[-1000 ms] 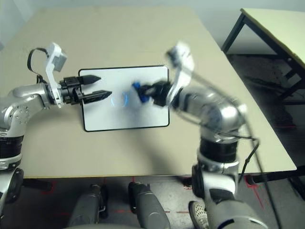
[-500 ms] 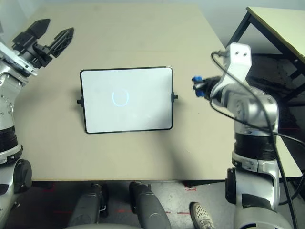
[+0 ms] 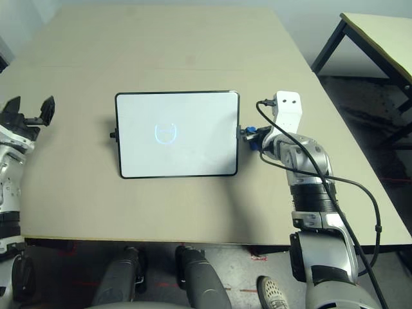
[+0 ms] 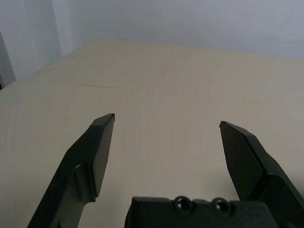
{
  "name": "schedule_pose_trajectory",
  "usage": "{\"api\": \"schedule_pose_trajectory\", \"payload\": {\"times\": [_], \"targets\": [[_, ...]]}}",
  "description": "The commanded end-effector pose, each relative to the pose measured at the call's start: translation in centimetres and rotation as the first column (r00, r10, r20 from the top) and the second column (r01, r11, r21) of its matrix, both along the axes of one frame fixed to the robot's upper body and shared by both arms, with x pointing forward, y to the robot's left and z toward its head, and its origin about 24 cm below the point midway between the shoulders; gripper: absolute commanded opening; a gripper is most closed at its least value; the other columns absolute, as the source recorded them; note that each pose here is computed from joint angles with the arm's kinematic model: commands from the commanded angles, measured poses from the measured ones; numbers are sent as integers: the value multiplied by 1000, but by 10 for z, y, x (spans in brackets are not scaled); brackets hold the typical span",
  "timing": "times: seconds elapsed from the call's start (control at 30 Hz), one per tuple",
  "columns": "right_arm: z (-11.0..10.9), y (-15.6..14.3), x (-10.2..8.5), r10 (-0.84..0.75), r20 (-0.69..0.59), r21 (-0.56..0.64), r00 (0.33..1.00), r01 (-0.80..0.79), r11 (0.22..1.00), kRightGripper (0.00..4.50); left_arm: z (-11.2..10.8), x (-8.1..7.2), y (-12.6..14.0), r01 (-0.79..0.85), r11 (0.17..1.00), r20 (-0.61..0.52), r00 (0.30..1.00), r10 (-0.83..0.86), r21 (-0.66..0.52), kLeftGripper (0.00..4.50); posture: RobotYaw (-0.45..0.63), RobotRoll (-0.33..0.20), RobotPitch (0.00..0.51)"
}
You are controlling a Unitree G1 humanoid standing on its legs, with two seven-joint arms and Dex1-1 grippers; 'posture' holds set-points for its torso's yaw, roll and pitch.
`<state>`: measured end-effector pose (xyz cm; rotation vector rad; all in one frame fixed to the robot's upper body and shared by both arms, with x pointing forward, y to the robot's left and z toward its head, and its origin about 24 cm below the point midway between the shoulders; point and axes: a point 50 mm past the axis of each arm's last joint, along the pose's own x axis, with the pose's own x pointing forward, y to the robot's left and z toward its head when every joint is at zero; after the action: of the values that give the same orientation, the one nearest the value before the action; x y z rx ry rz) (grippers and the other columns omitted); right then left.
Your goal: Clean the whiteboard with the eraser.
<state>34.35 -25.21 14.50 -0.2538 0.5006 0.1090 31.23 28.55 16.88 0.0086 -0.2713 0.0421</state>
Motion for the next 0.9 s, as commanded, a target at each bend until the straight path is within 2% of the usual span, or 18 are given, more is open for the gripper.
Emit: {"api": "schedule_pose_trajectory", "payload": {"times": [0.03, 0.27, 0.43, 0.77, 0.9], "targets": [[-7, -2, -1, -23, -11, 1, 1000, 23, 1000, 2203, -1, 2, -6, 23, 1000, -10, 1000, -23, 17, 4500, 56, 0, 130], [7, -8, -2, -71, 65, 12, 995, 70, 997, 4461, 1, 7, -8, 37, 999, -8, 999, -37, 13, 4500, 40, 0, 120], [10, -20, -4, -137, 85, 58, 987, 133, 989, 4461, 7, 12, -7, 42, 999, 1, 999, -42, 19, 4500, 27, 0, 114], [-28, -14, -5, -95, -48, 109, 994, 100, 989, 4461, 7, 18, -11, 66, 998, -6, 998, -65, 16, 4500, 21, 0, 120], [-35, -18, -1, -98, -43, 60, 994, 100, 993, 4461, 5, 16, -11, 64, 998, -7, 998, -64, 14, 4500, 32, 0, 121]]}}
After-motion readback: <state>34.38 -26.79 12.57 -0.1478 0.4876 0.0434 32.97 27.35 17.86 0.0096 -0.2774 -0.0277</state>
